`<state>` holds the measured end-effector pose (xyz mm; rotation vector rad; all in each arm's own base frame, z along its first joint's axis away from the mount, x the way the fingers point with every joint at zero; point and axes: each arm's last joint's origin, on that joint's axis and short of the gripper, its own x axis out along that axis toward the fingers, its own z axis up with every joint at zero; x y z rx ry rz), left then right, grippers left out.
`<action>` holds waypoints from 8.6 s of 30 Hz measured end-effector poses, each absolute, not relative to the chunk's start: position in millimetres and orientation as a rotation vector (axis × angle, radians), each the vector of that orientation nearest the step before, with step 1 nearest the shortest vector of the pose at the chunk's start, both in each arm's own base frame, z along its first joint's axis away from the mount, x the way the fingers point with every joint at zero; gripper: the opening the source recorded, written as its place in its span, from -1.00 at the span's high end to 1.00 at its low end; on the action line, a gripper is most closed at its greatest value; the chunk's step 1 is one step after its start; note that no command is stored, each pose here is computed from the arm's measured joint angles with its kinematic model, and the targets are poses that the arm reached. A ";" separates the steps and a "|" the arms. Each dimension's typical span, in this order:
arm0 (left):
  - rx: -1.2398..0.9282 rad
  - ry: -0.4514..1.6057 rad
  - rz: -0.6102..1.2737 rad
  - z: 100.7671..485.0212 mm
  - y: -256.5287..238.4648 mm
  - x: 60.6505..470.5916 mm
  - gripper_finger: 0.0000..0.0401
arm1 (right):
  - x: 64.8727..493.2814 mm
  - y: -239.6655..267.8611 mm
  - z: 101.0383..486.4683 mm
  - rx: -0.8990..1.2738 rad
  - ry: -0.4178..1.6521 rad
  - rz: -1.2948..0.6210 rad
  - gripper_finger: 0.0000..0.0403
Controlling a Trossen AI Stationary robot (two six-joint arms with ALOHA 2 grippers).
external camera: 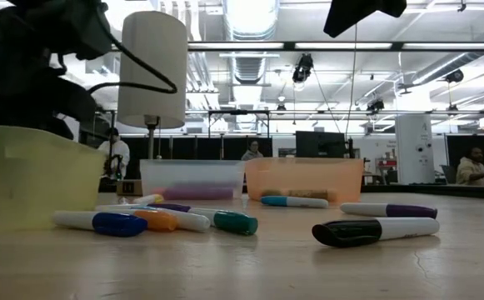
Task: Pick & Place Markers
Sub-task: Adjust the yellow bin, then put the red pen into the yellow bin, then put the yellow pen into the yellow bin
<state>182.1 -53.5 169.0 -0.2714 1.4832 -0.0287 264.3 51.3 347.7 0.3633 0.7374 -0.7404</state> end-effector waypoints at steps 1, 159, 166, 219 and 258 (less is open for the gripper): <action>-0.261 1.493 -0.035 169.0 -54.1 180.9 0.50 | 264.4 51.3 347.4 0.363 0.738 -0.741 0.70; -1.267 0.731 0.690 249.7 -42.5 222.0 0.32 | 264.6 61.4 373.8 0.279 0.650 -0.538 0.70; -1.241 0.708 0.787 245.6 -27.4 249.9 0.32 | 245.4 58.7 392.3 0.310 0.574 -0.512 0.70; -0.959 1.121 0.772 175.8 13.9 308.8 0.89 | 213.7 77.5 407.7 0.200 0.512 -0.384 0.70; -0.692 1.064 0.436 297.6 -76.9 251.8 0.89 | 127.5 45.7 309.9 0.165 0.146 -0.128 0.70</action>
